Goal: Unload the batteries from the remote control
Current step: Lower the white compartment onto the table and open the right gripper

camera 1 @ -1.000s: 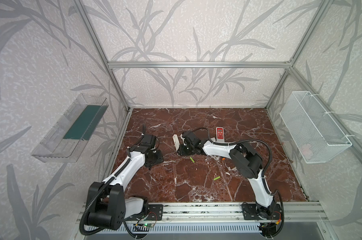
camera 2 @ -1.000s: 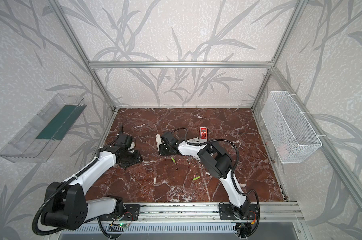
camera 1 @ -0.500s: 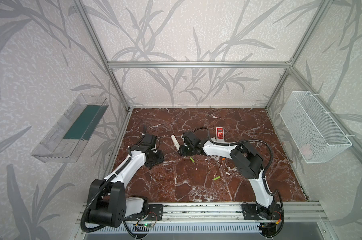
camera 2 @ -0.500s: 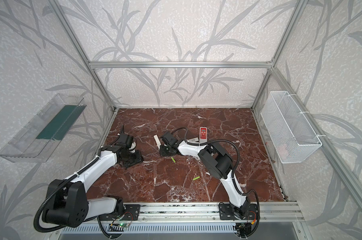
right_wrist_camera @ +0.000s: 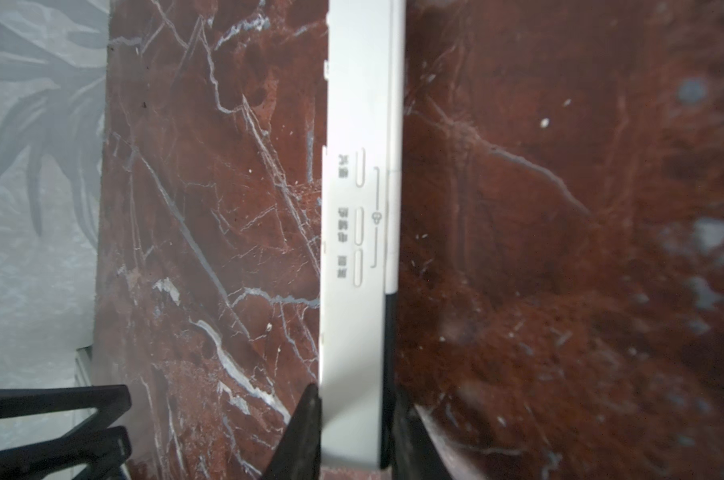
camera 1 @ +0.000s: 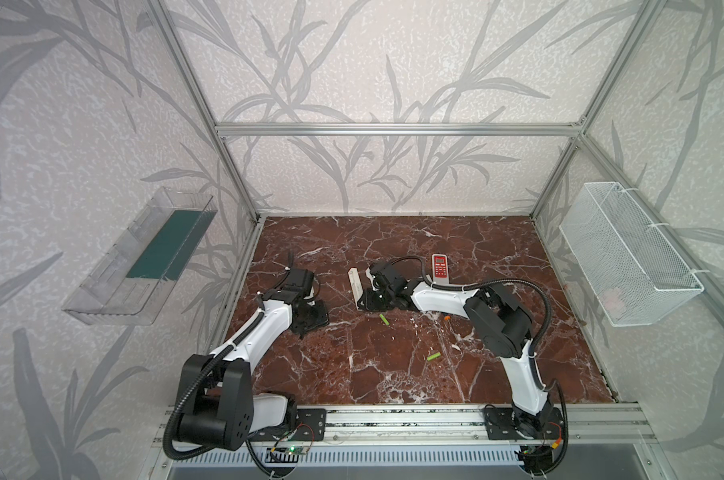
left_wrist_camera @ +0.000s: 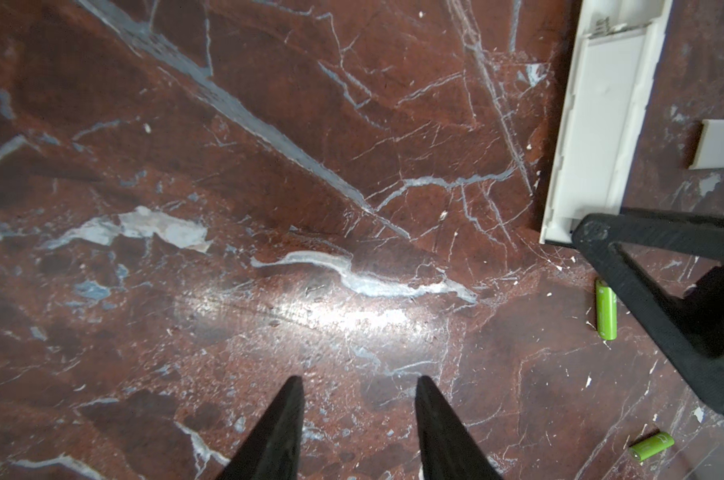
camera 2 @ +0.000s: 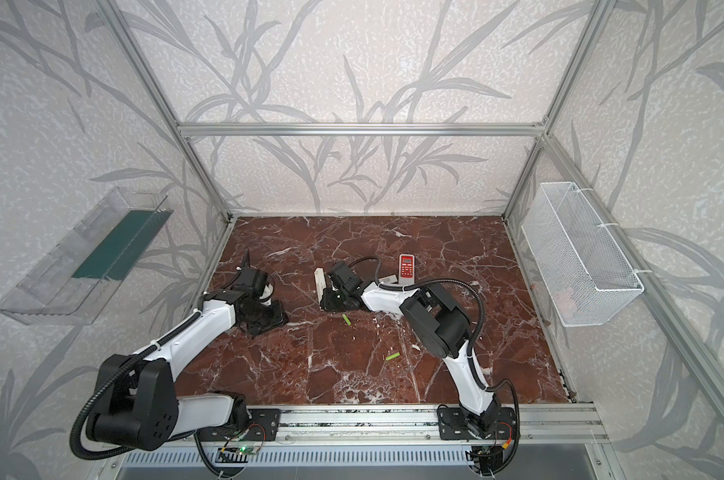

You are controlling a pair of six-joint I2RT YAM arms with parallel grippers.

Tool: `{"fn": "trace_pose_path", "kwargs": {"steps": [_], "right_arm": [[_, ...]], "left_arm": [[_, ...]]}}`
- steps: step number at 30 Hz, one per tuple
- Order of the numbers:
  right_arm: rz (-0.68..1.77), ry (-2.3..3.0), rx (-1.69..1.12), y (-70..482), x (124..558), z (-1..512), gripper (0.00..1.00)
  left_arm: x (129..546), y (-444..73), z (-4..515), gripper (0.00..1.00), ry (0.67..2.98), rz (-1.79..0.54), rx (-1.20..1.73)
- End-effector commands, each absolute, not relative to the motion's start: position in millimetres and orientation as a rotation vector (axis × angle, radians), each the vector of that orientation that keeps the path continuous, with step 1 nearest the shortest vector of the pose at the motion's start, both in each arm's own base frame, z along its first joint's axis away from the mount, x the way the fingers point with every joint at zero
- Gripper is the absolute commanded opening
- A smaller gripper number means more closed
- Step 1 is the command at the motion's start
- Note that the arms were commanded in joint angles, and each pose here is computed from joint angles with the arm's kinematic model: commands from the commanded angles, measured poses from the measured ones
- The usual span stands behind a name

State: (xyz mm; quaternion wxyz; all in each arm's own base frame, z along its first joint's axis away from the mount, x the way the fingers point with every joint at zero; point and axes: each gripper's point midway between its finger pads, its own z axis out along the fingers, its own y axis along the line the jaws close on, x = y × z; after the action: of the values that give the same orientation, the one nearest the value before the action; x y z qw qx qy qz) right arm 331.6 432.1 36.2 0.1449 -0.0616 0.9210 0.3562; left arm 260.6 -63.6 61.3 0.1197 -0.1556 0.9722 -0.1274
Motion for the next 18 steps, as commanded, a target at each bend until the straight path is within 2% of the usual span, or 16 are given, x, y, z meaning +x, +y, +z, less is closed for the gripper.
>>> {"fn": "trace_pose_path", "kwargs": {"steps": [1, 4, 7, 9, 13, 18], "right_arm": [[1.159, 2.743, -0.016, 426.4, 319.0, 13.5, 0.07], [1.258, 2.712, 0.118, 417.8, 326.4, 9.7, 0.03], [1.240, 2.712, 0.120, 412.1, 329.3, 11.3, 0.02], [1.192, 2.725, 0.105, 407.4, 329.1, 10.9, 0.06], [1.098, 2.754, 0.106, 395.7, 329.5, 6.2, 0.22], [1.019, 2.765, 0.130, 383.0, 332.9, -2.2, 0.26]], "left_arm": [[268.0, -67.3, 63.2, 0.45, 2.831, -0.413, -0.460], [274.3, -71.2, 64.5, 0.44, 2.823, -0.442, -0.459], [278.9, -72.3, 65.4, 0.43, 2.821, -0.450, -0.459], [281.6, -73.7, 66.2, 0.43, 2.819, -0.458, -0.456], [283.6, -75.3, 67.2, 0.43, 2.817, -0.466, -0.453], [282.3, -76.3, 65.4, 0.43, 2.819, -0.477, -0.454]]}}
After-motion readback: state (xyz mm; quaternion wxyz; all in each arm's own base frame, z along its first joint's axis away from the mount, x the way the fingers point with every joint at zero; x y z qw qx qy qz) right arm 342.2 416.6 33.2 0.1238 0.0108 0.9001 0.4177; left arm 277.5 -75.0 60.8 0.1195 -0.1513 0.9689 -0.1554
